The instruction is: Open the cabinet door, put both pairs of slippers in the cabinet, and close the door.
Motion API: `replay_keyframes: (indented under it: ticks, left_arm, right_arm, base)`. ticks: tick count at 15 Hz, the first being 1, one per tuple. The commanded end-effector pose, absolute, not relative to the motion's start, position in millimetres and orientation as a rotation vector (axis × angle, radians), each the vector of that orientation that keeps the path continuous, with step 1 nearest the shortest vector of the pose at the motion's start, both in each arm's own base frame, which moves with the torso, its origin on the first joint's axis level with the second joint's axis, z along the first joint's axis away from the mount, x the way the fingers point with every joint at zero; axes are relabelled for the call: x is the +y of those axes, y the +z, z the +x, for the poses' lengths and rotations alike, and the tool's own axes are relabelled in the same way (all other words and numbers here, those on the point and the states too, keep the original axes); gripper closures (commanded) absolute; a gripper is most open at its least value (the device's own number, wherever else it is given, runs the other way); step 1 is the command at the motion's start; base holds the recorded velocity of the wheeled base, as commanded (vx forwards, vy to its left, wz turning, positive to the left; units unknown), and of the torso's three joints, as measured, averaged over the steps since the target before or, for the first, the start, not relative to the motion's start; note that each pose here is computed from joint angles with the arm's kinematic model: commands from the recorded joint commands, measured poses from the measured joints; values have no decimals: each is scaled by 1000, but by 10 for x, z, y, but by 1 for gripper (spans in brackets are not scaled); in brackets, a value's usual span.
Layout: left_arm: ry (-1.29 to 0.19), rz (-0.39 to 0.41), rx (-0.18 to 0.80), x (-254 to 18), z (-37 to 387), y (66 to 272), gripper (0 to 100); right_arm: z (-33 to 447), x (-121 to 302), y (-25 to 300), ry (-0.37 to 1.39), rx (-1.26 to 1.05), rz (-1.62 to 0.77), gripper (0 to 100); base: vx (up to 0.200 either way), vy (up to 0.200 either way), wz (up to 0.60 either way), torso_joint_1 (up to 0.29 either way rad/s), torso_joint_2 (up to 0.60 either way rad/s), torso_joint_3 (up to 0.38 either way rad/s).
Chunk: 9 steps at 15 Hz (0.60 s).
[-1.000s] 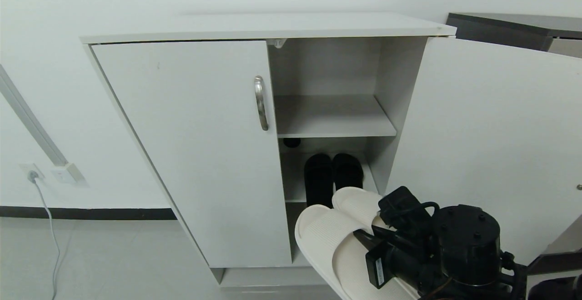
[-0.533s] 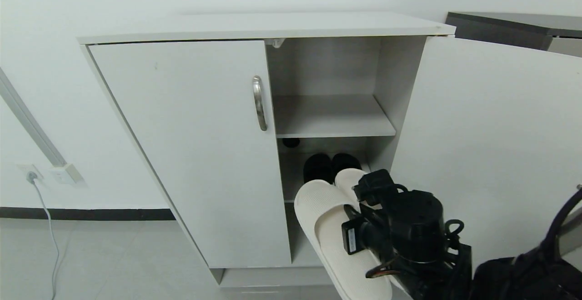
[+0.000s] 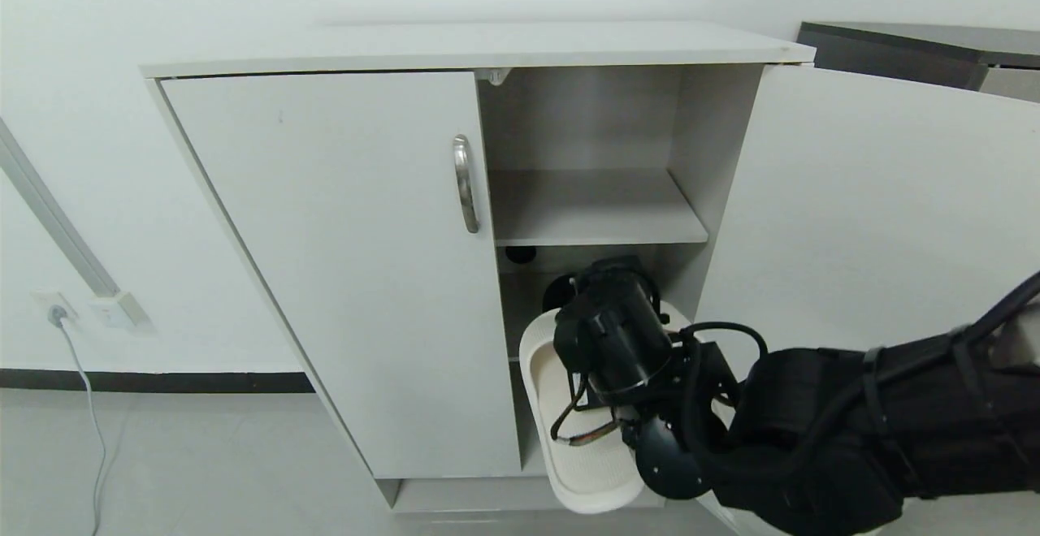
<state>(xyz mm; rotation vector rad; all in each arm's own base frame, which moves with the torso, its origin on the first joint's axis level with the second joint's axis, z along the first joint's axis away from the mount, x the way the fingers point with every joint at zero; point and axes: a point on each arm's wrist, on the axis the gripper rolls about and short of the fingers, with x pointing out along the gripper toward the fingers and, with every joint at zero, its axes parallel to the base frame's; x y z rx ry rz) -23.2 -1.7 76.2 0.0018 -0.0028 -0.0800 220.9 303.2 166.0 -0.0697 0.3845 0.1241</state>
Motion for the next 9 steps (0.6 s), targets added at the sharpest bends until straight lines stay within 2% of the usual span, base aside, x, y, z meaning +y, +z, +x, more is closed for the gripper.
replay_keyframes:
  ticks: [1,4,9]
  left_arm:
    - [-80,2,-2,-17,-231,762,100]
    - [-80,2,-2,-17,-231,762,100]
    - [-80,0,-2,-17,-231,762,100]
  right_arm:
    - [2205,3014,2163,112,290,22,100]
    - [2251,2949,2328,106,239,13,100]
    - [2361,2897,2314,77,221,31,100]
  base:
    - [0,0,0,0,0,0]
    - [0,0,0,0,0,0]
    - [0,0,0,0,0,0]
